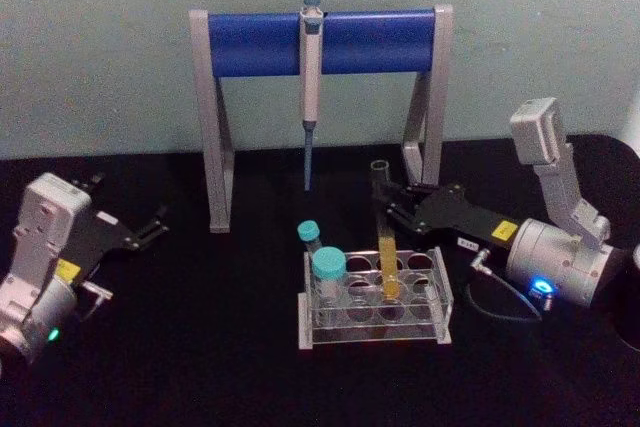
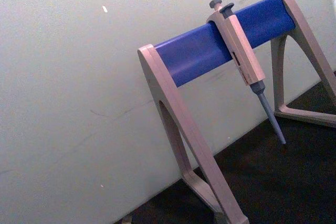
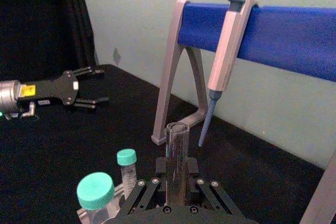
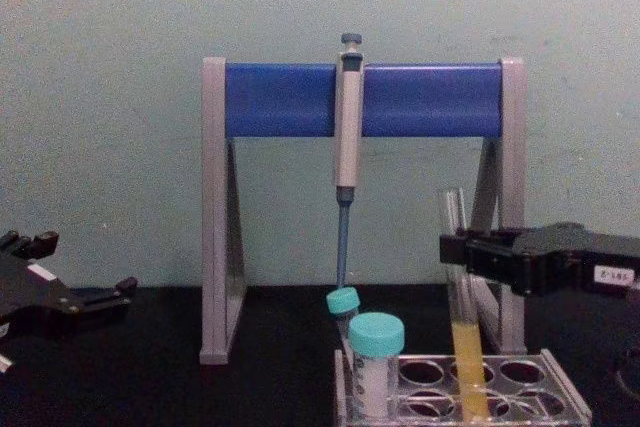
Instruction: Pick up the test tube from the test tube rack, shake it, then place it back into the test tube rack.
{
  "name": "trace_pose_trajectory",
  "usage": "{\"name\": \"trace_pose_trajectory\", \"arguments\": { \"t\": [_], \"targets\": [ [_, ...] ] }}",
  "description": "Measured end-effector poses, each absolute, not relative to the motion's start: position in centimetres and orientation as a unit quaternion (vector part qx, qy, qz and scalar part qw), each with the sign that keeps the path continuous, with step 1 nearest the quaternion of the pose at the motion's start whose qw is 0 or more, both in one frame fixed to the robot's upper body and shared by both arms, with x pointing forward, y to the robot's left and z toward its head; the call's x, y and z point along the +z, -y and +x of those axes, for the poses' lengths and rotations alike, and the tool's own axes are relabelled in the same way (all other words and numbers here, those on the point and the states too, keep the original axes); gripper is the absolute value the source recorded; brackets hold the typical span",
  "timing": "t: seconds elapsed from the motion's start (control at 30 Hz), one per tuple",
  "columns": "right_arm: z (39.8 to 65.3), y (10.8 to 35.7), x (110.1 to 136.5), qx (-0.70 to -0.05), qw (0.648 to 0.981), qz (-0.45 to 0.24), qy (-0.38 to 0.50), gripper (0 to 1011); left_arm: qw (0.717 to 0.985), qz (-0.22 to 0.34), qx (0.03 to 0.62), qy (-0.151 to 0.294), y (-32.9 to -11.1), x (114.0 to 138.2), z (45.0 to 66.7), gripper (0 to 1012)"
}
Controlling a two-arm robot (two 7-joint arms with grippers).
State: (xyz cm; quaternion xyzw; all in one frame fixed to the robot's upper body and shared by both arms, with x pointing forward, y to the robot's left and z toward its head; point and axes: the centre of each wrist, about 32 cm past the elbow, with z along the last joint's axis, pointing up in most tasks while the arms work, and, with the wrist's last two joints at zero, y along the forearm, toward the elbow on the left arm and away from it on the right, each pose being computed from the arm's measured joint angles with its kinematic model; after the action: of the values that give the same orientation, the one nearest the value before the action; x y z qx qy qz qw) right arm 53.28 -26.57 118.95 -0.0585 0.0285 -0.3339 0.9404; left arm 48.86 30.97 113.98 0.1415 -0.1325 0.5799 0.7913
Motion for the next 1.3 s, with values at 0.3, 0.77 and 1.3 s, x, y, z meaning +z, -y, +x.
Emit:
{"name": "trace_pose_trajectory", "arguments": {
  "t": [0.3,0.77,1.3],
  "targets": [
    [52.7,27.1,119.7,-0.336,0.941,-0.032,-0.021,228,0.791,0.141,0.58,0.132,-31.0,114.0,48.9,1001],
    [51.0,28.3,122.1,-0.359,0.932,0.033,0.037,228,0.791,0.141,0.58,0.132,-31.0,114.0,48.9,1001],
    [50.1,29.8,122.1,-0.392,0.916,0.055,0.061,228,0.791,0.141,0.58,0.132,-31.0,114.0,48.9,1001]
  ]
}}
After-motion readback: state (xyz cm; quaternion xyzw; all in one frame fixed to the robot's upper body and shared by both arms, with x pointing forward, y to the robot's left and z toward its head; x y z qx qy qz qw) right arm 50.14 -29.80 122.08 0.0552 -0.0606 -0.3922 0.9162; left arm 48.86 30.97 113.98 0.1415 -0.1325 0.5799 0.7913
